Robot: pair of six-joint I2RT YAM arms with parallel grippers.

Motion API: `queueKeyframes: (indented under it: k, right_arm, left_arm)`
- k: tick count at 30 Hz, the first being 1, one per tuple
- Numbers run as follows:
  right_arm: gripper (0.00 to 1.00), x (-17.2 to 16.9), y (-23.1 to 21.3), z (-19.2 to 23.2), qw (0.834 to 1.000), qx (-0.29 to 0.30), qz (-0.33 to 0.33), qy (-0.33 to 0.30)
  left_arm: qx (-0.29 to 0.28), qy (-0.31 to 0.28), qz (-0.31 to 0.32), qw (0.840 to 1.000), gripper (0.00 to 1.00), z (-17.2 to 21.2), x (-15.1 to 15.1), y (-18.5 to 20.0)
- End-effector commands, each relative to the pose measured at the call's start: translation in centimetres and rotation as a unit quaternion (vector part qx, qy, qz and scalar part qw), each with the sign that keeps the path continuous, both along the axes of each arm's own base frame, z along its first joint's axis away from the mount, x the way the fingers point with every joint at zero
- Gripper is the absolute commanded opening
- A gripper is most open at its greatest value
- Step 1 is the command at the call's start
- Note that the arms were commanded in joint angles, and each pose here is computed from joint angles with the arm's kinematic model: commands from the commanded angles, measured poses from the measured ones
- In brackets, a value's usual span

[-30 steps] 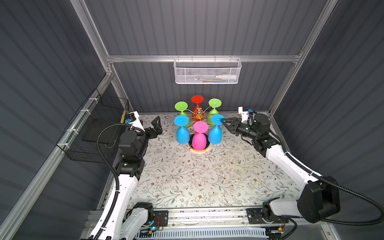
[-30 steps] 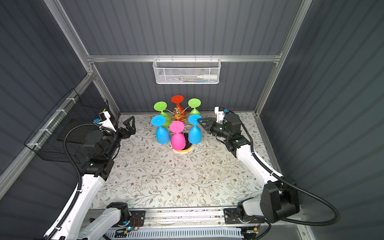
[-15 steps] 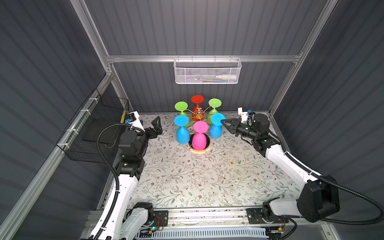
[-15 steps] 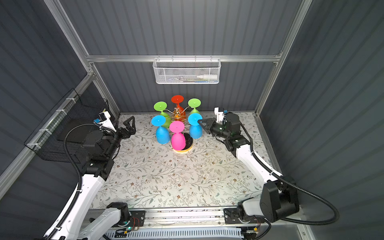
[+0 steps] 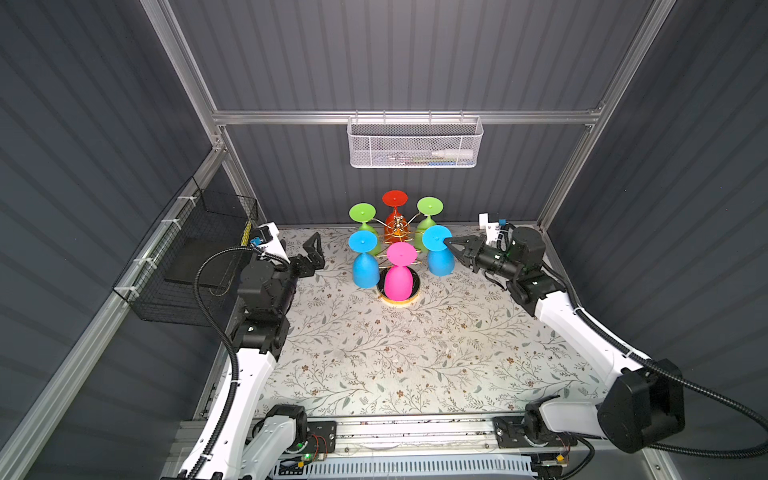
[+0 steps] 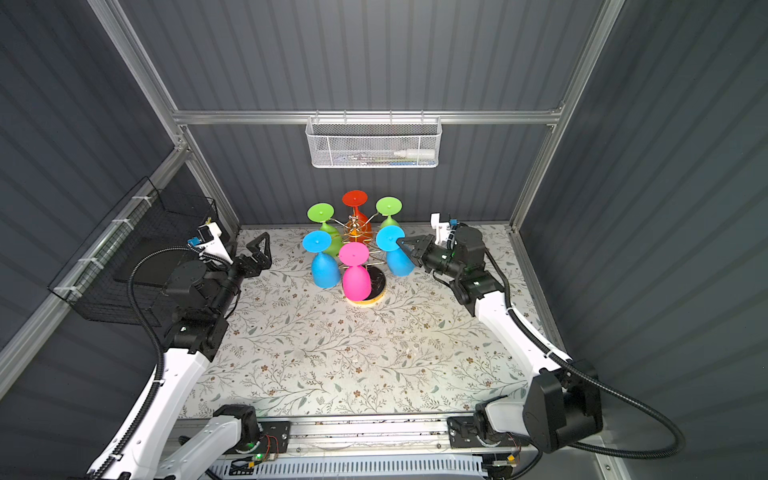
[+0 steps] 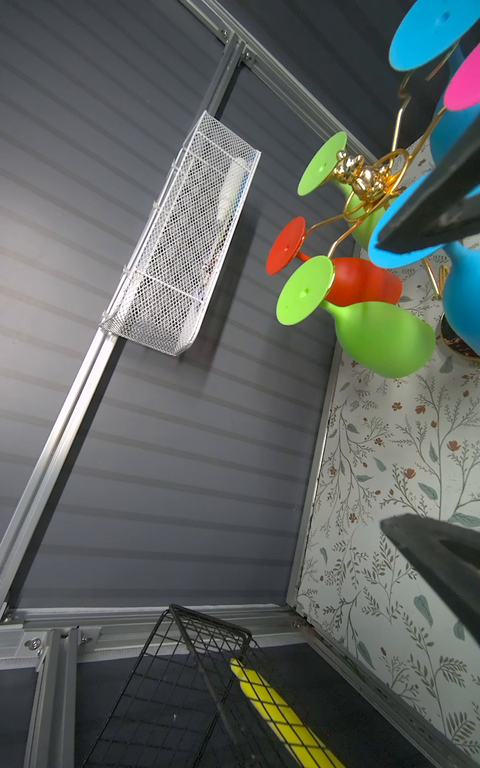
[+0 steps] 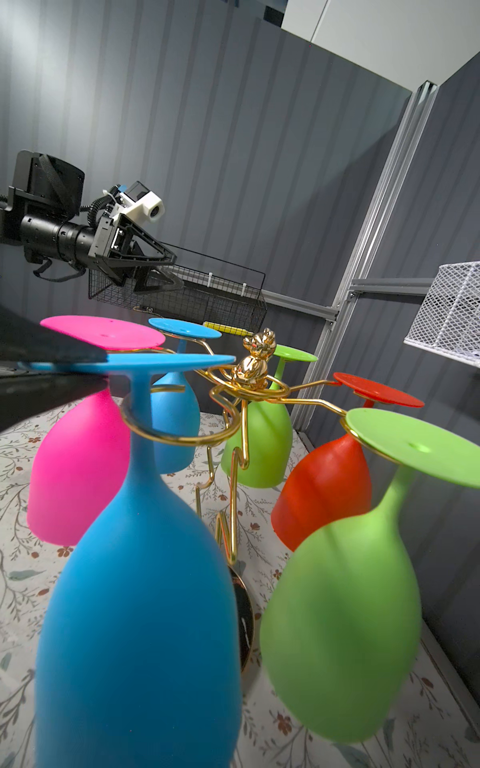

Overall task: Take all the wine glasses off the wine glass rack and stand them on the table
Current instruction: 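Close the right gripper on the blue glass's foot, then lift the blue glass off the rack hook with the right gripper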

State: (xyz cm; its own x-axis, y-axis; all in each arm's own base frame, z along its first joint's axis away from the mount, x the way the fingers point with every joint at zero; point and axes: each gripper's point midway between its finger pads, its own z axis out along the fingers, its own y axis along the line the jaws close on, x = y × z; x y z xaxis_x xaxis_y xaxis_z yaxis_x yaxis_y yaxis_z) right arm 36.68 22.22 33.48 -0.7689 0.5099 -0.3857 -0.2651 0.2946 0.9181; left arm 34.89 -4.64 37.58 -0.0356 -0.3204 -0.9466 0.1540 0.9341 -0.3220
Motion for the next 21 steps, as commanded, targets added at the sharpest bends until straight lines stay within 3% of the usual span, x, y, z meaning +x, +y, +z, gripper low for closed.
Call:
queueKeyframes:
  k: [1, 3, 21]
  right_arm:
    - [0.05, -0.8, 0.0, 2.7, 1.000, 0.013, 0.008, -0.023]
    - [0.00, -0.8, 0.0, 2.9, 1.000, 0.017, 0.007, -0.022]
    - [0.00, -0.3, 1.3, 4.1, 0.999, 0.027, 0.028, -0.019]
  left_arm:
    - [0.008, -0.002, -0.007, 1.000, 1.00, 0.0, -0.3, -0.1]
    - [0.008, -0.002, -0.008, 1.000, 1.00, 0.0, -0.3, -0.1]
    - [0.007, -0.008, -0.009, 1.000, 1.00, 0.4, -0.6, -0.1]
